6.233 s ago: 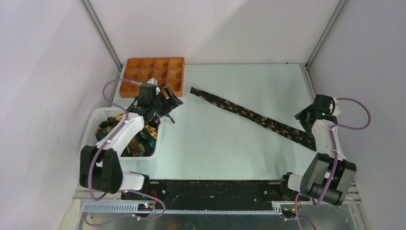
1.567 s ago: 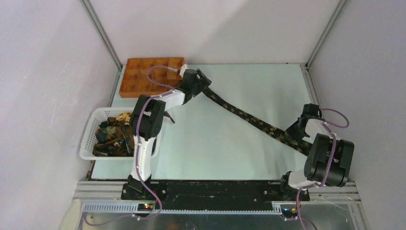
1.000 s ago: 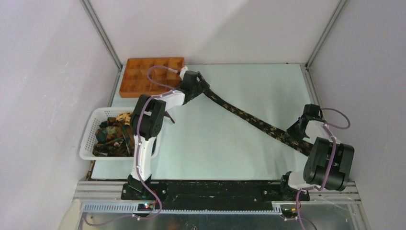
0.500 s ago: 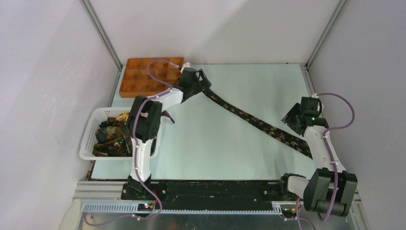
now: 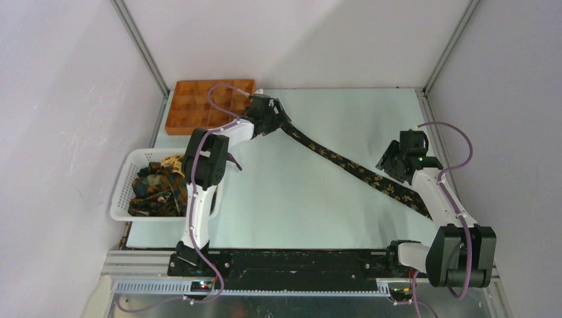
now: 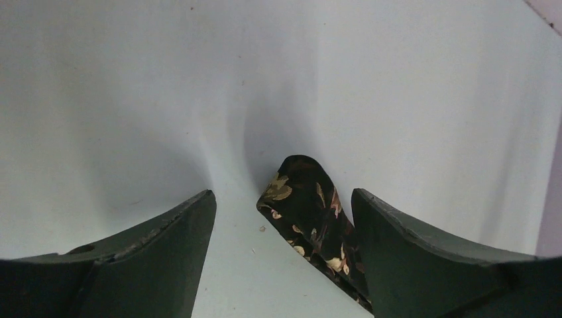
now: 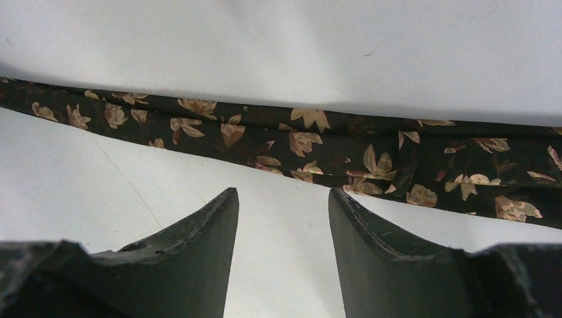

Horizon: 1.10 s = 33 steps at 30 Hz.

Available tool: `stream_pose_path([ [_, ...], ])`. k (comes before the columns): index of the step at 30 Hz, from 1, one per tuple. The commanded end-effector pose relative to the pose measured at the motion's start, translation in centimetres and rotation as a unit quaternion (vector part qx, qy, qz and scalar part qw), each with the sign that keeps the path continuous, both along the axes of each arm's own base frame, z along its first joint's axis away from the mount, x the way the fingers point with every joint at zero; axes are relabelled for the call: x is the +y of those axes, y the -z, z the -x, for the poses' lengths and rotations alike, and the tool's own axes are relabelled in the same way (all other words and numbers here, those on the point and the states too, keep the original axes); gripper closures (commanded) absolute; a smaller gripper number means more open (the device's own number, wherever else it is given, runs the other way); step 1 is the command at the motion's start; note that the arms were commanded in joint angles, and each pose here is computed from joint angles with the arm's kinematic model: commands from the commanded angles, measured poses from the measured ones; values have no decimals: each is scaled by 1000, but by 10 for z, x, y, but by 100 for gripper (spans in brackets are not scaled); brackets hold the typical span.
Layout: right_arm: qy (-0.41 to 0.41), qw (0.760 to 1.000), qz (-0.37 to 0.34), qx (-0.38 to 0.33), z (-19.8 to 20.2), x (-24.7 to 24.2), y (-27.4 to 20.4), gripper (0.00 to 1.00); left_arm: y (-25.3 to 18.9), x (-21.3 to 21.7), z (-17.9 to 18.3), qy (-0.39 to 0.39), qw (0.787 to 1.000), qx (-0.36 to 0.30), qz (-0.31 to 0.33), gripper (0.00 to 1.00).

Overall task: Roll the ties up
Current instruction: Flatten out the tie at the center of the board.

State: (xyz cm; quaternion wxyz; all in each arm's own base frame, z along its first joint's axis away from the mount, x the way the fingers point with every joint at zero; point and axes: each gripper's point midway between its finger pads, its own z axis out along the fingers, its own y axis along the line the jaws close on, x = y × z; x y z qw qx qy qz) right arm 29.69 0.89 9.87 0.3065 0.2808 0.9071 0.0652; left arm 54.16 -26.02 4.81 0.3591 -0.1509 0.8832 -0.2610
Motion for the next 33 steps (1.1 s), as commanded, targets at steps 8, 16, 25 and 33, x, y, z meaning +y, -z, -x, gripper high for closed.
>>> stream_pose_path([
  [8, -12, 999, 2, -36, -19, 3, -17, 45, -4, -5, -12, 15, 1000, -2, 16, 29],
  [16, -15, 999, -1, -35, -20, 4, -16, 45, -3, -10, -12, 25, 999, -4, 27, 46],
  [25, -18, 999, 1, -34, -19, 4, -16, 44, -15, -11, -11, 26, 998, -28, 40, 86],
  [33, -41, 998, -9, -43, -20, 11, -20, 45, -31, -19, 31, 14, 998, -17, 59, 100],
])
